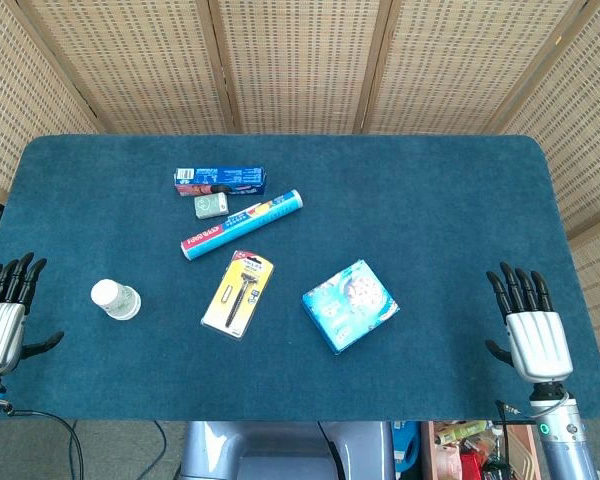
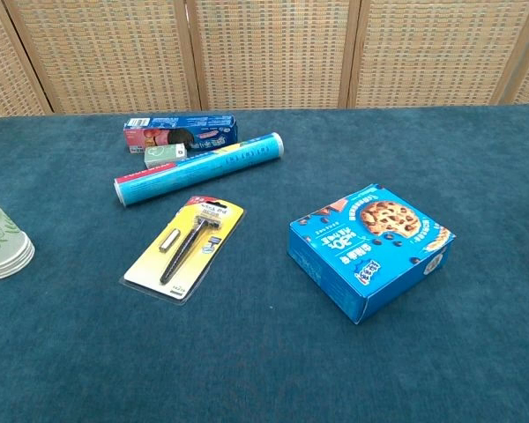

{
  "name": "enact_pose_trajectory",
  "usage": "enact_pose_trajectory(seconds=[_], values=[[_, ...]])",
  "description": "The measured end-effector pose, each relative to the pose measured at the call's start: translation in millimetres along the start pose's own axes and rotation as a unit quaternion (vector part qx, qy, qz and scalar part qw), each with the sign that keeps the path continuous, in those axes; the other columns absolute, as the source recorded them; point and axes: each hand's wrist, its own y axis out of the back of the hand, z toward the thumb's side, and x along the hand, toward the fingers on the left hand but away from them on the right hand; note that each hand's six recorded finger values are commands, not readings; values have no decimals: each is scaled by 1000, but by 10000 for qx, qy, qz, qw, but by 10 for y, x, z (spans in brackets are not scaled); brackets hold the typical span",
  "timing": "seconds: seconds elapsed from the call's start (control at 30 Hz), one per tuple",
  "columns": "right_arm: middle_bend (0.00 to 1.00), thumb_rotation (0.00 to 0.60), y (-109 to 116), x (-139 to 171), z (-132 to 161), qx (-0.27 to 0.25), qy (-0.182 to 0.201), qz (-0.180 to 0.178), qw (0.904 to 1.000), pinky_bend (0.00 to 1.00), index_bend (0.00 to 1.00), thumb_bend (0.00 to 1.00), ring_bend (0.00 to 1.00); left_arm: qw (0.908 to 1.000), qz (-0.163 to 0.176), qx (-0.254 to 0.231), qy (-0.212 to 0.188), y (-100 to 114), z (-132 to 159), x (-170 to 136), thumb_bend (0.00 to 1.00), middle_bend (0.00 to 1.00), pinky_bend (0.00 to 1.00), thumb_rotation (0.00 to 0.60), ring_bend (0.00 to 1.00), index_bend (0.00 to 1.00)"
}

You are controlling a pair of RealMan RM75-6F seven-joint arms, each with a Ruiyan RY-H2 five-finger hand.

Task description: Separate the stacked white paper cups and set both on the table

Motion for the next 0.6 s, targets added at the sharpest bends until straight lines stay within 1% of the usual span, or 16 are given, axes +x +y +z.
enact_pose_trajectory(seconds=[0.27,0.37,0.47,0.53,0.6], values=[[0,600,32,0,-11,-13,-3,-38,10000,0,0,0,0,10000,-13,58,20,1,-6,-14,129,0,0,600,0,0],[0,600,40,-2,-1,-45,14,-44,10000,0,0,0,0,10000,-70,47,-9,-20,4,-4,129,0,0,600,0,0],[0,600,49,-8,0,-59,26,-50,10000,0,0,0,0,9997,-195,55,-95,-69,30,50,129,0,1,600,0,0],[0,600,42,-10,-8,-65,14,-31,10000,0,0,0,0,9993,-330,92,-178,-125,48,124,130,0,54,600,6,0],[0,600,35,-15,-18,-70,-2,-11,10000,0,0,0,0,9982,-516,133,-286,-198,68,217,129,1,151,600,41,0]])
